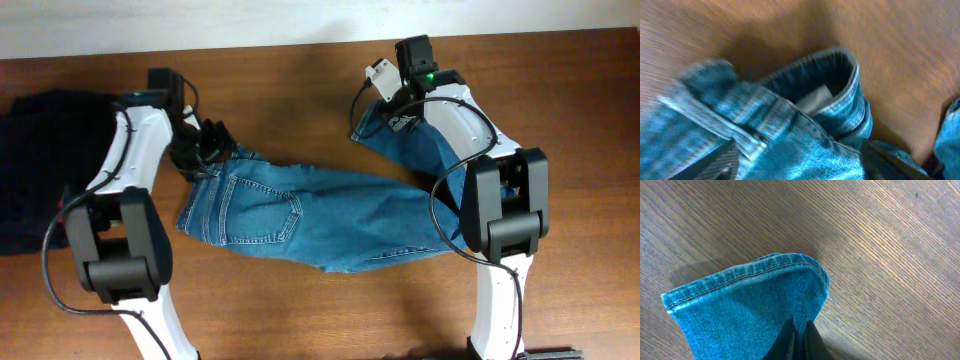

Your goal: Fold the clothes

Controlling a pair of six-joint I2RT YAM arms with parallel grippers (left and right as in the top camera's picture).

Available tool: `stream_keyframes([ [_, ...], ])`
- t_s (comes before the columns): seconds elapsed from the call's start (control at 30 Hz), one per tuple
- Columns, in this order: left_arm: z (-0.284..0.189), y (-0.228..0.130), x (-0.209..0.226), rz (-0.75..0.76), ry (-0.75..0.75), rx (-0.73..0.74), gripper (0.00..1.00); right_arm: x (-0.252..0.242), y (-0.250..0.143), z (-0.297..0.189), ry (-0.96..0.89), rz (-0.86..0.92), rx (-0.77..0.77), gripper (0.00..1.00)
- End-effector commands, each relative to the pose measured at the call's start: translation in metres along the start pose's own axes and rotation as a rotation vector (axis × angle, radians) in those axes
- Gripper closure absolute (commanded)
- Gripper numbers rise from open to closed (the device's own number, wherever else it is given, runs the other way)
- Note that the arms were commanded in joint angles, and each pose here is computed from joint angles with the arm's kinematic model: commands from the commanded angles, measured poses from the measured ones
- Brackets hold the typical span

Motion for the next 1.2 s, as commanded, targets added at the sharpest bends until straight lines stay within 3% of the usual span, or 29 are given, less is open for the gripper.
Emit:
stream_keyframes([
  [0.0,0.007,-0.009,-0.005,-0.070,-0.053,0.060,0.33,-0.007,0.004,0.001,-0.014,0.010,-0.011,0.96],
  [0.1,0.003,-0.008,-0.001,-0.086,-0.054,0.066,0.51,-0.007,0.004,0.001,-0.015,0.010,-0.012,0.96],
  [0.17,-0.002,-0.005,0.006,-0.109,-0.049,0.067,0.55,-0.007,0.004,0.001,-0.015,0.010,-0.012,0.96],
  [0.37,-0.016,0.001,0.025,-0.175,-0.038,0.073,0.54,-0.007,0.004,0.001,-0.014,0.010,-0.011,0.96],
  [0.43,-0.018,0.002,0.031,-0.189,-0.018,0.068,0.47,-0.007,0.004,0.001,-0.014,0.010,-0.011,0.96],
  [0.63,-0.017,0.009,0.047,-0.290,0.117,-0.016,0.42,-0.007,0.004,0.001,-0.013,0.011,-0.011,0.96],
  [1.17,-0.007,0.013,0.025,-0.274,0.118,-0.093,0.39,-0.006,0.004,0.001,-0.007,0.011,-0.013,0.96],
])
Point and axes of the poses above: each gripper's point midway between its finger pads, its own z axis out along the fingers, its own x axis along the line the jaws close on, y = z × x, the point moved 5 cm from there along -z, back along the fingers, and after that the axes turned 1 degree about -z, right-handed, at the moved point
